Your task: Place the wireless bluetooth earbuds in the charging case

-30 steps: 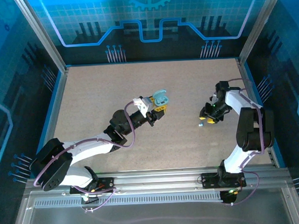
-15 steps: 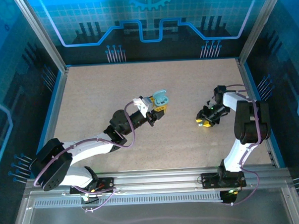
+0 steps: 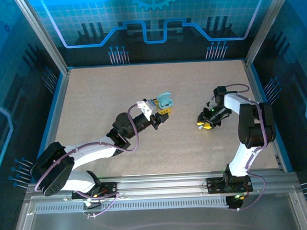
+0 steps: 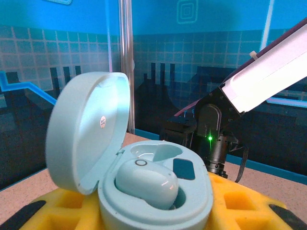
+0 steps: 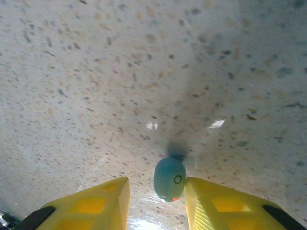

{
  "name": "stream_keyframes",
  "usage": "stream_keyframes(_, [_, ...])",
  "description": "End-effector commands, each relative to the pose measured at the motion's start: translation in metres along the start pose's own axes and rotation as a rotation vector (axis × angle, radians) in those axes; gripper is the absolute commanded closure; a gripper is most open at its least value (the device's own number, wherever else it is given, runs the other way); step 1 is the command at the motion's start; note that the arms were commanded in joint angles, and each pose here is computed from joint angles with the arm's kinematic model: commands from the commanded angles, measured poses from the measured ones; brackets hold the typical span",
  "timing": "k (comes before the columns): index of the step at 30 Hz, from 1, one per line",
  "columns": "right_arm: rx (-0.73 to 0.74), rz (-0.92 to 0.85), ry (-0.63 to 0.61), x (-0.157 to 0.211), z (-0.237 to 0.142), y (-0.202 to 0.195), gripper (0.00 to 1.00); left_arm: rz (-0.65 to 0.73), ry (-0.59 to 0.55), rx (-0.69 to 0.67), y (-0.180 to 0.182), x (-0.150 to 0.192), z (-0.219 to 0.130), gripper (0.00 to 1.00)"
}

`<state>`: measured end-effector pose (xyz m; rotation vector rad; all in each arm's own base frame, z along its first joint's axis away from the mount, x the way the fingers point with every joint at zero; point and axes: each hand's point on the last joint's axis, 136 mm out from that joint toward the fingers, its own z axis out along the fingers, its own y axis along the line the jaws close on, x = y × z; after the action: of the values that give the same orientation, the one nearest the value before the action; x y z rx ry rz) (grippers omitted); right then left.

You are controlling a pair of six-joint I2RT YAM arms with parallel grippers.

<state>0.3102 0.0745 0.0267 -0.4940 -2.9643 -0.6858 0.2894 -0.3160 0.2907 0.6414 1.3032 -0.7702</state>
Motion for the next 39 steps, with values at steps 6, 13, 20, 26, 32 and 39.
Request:
stream_keyframes(6, [0.022,-0.04,0.015,-0.007,0.004,0.014,0.62,0.009,-0.036,-0.011,0.004,-0.013,-0.003,0.71])
stream_keyframes(13, [0.1,-0.023,0.012,-0.008,0.004,0.01,0.6,0.013,-0.034,-0.018,0.004,-0.012,-0.004,0.71])
stream_keyframes(20, [0.139,-0.032,0.024,-0.008,0.011,0.015,0.6,0.016,-0.035,-0.02,0.005,-0.013,-0.005,0.71])
stream_keyframes(26, [0.18,-0.061,0.02,-0.012,0.013,0.018,0.65,0.017,-0.035,-0.019,0.005,-0.013,-0.005,0.71])
stream_keyframes(32, [0.218,-0.081,0.034,-0.012,0.015,0.017,0.7,0.017,-0.034,-0.02,0.005,-0.013,-0.005,0.71])
stream_keyframes(39, [0.275,-0.144,0.062,-0.008,0.016,0.017,0.7,0.018,-0.034,-0.022,0.006,-0.013,-0.006,0.71])
